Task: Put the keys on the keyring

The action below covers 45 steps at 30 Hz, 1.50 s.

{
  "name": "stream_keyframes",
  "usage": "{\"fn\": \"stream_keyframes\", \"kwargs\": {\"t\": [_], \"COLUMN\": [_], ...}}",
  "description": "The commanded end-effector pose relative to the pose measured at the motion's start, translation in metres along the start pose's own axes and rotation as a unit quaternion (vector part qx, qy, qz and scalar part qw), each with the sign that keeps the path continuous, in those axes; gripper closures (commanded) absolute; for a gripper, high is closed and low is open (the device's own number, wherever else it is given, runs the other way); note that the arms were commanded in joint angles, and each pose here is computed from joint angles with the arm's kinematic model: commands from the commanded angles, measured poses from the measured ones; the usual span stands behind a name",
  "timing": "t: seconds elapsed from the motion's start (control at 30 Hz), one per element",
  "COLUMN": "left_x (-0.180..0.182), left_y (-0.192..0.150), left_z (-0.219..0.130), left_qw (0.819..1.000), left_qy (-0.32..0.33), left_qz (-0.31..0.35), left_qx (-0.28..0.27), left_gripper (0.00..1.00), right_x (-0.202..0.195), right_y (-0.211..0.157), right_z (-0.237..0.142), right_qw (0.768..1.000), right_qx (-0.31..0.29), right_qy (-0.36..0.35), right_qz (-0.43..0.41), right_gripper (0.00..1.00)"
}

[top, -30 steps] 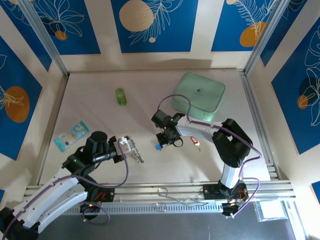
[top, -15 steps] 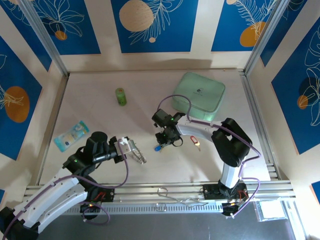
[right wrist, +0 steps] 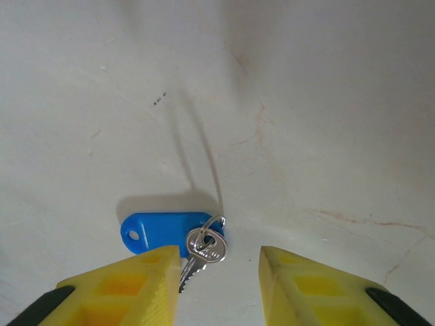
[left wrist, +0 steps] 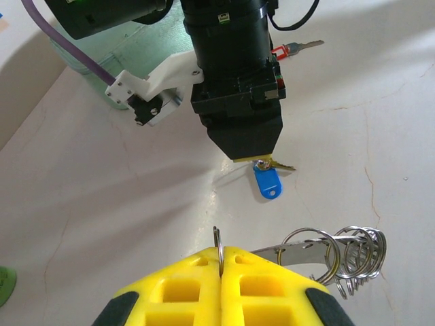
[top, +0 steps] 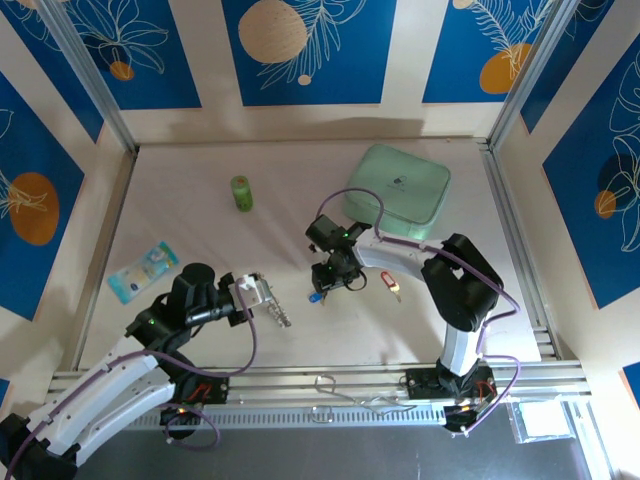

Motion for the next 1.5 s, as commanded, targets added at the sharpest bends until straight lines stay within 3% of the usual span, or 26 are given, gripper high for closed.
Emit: {"fn": "stream_keyframes", "kwargs": {"t": [0.0,0.73,1.17,1.47], "left_x": [0.001,0.0,0.0,0.0], "left_y": [0.006,0.006,0.006,0.006], "left_z": [0.0,-0.001,0.0,-0.001], "left_qw": [1.0,1.0,1.0,1.0], "left_qy": [0.001,0.0,0.0,-0.001], "left_qz": [0.005,0.006,0.006,0.006], "left_qx": [-0.024,-0.027,-0.028,-0.029], "left_gripper": [1.0,1.0,1.0,1.0], "right_x": [0.006,0.014,0.016,0.016], "right_y": [0.003,0.004,0.004,0.004], "right_z": [0.004,0.013,0.009,0.008], "right_qw": [1.0,0.997,0.997,0.998], "right_qx": [0.009,0.018,0.013,0.011], "right_qy": [-0.007,-0.067,-0.064,-0.063], "right_qz": [-0.008,-0.028,-0.028,-0.026], "right_gripper": [0.63,0.83,0.81,0.87]}}
Point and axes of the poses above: each hand's point on the last joint's axis, 136 mm out from that joint toward the fingers, its own z axis out along the fingers, its own x axis along the line the jaws close on, y = z × x, the point moved 9 cm from there along -z, back along the fingers, and after that the axes turned 9 degrees about z, right-handed, at the moved point
